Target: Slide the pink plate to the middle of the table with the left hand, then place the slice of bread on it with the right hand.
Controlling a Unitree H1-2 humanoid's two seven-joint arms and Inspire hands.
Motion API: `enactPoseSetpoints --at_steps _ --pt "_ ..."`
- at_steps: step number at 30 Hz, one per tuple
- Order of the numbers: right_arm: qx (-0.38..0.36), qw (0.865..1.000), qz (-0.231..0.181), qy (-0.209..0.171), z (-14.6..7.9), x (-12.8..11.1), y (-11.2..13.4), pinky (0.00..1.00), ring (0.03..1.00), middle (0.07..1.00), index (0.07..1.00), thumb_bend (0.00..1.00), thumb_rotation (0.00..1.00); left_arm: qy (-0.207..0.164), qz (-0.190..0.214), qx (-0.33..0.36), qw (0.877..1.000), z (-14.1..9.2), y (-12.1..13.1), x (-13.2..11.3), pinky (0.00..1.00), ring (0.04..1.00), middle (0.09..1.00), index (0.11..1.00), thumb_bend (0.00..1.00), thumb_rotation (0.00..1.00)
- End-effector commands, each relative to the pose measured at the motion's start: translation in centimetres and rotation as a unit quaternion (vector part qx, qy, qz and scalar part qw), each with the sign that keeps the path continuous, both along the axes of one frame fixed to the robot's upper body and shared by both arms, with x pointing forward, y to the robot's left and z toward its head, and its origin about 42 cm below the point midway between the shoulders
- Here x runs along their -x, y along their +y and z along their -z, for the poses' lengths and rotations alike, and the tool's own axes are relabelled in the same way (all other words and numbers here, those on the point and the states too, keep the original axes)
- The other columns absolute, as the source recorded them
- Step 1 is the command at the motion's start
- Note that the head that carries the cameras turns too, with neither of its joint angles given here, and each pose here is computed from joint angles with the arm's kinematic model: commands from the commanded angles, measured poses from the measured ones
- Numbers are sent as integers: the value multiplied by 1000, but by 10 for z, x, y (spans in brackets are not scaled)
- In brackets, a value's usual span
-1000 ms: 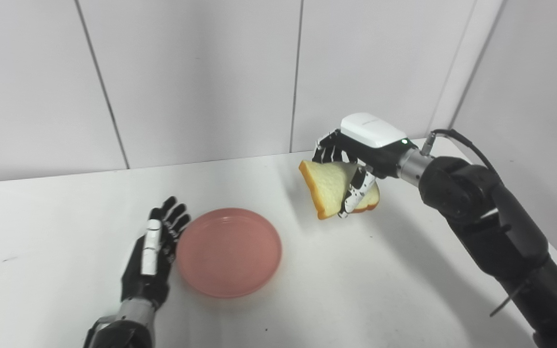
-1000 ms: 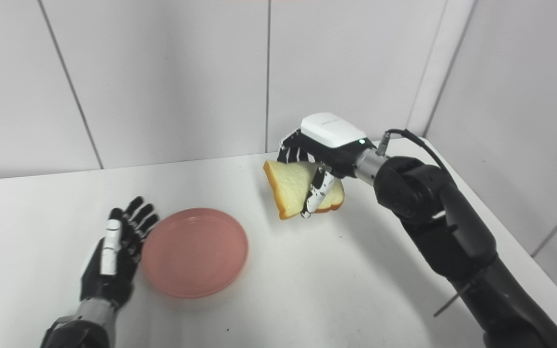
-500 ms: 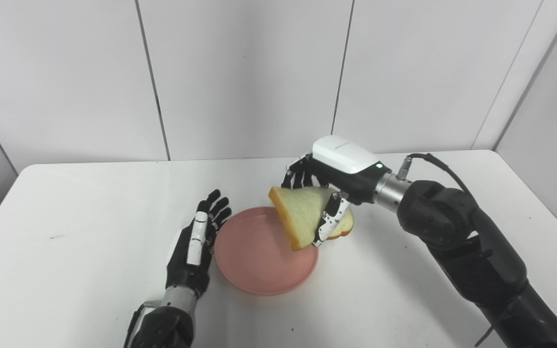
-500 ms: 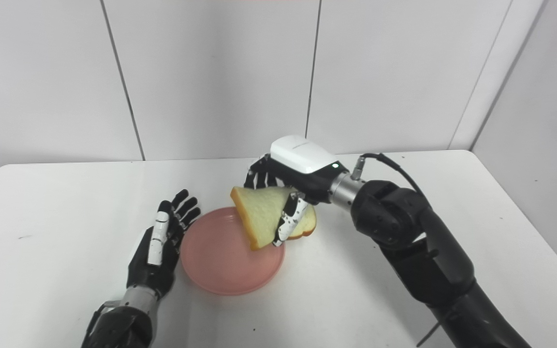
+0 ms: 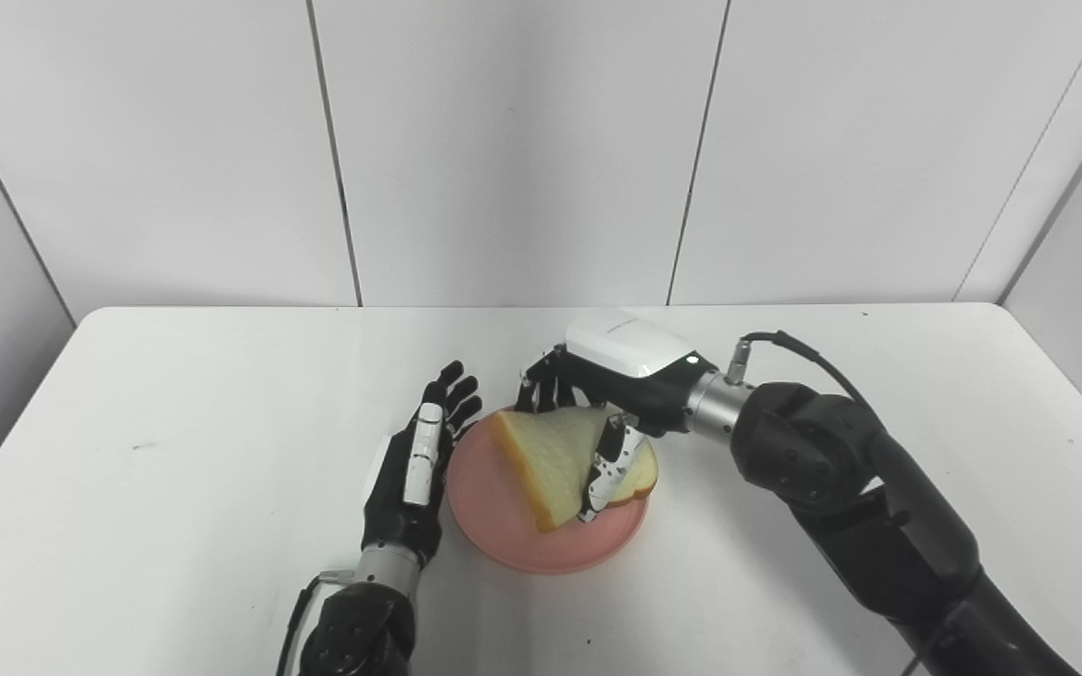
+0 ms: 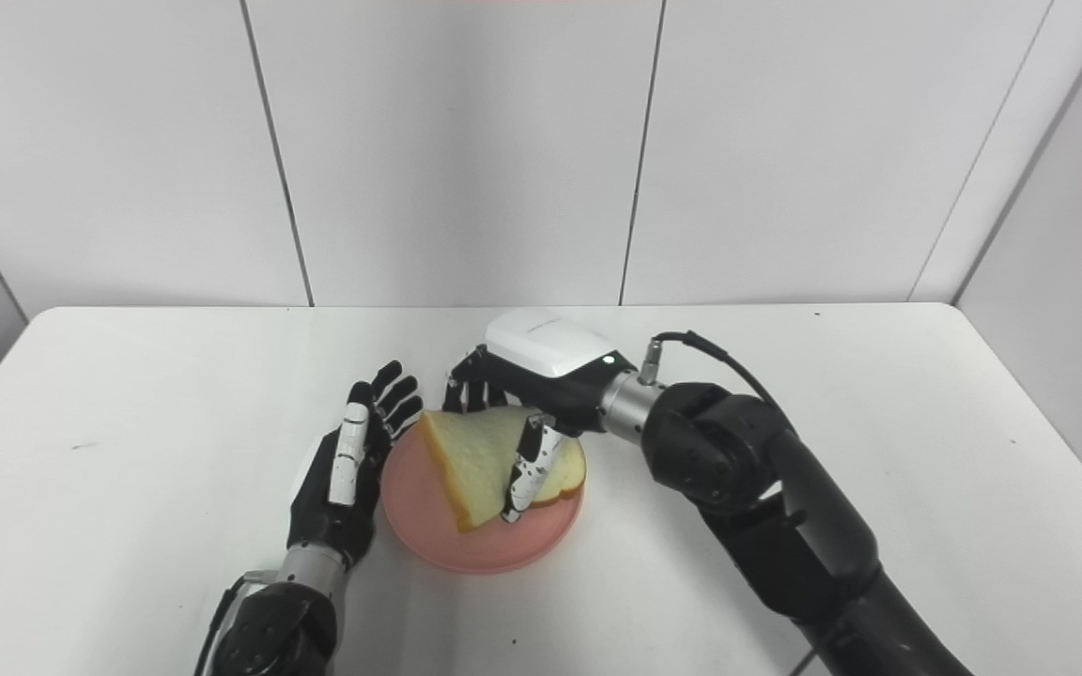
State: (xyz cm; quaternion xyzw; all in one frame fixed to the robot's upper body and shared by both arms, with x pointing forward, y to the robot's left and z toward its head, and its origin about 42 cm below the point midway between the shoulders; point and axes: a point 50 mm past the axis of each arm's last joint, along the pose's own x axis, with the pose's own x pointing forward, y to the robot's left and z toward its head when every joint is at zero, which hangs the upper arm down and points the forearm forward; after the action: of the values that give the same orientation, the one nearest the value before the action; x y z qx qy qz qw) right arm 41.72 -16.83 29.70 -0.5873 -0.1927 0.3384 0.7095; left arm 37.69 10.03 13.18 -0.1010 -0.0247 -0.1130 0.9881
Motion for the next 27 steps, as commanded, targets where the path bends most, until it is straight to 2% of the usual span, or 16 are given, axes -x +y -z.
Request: enactPoseSetpoints --at_steps 1,10,20,22,23,24,25,26,27 --pt "-7 998 -21 -53 -27 -5 8 396 450 449 515 523 0 -18 1 0 1000 -10 -7 -5 892 919 918 898 682 970" --pt "-2 999 -21 -43 -2 -20 15 375 438 441 524 521 0 -22 -10 -9 1000 -10 -9 -6 912 920 922 897 692 987" --pt "24 998 -7 -53 16 -29 14 432 509 481 504 525 0 -27 -17 -16 999 -10 -8 -5 912 918 925 895 703 996" --pt "31 998 -5 -56 19 -29 14 471 560 480 513 523 3 -27 -16 -14 999 -9 -8 -6 915 917 926 895 703 994" --pt "38 998 -4 -59 20 -28 14 506 602 595 504 516 88 -26 -16 -12 999 -9 -8 -6 924 920 926 897 703 993" --pt "42 997 -2 -60 21 -28 15 551 648 664 500 513 132 -26 -16 -11 999 -9 -8 -6 930 921 926 898 702 990" --pt "48 997 -1 -63 23 -28 15 556 654 671 499 513 137 -26 -17 -11 999 -10 -8 -6 930 921 926 898 702 989" --pt "52 996 -1 -66 24 -27 14 587 678 696 611 590 224 -27 -17 -11 999 -10 -8 -6 930 920 926 898 702 988" --pt "58 996 -3 -70 24 -26 14 610 696 712 671 631 282 -27 -18 -10 999 -10 -8 -6 930 920 925 897 702 988"
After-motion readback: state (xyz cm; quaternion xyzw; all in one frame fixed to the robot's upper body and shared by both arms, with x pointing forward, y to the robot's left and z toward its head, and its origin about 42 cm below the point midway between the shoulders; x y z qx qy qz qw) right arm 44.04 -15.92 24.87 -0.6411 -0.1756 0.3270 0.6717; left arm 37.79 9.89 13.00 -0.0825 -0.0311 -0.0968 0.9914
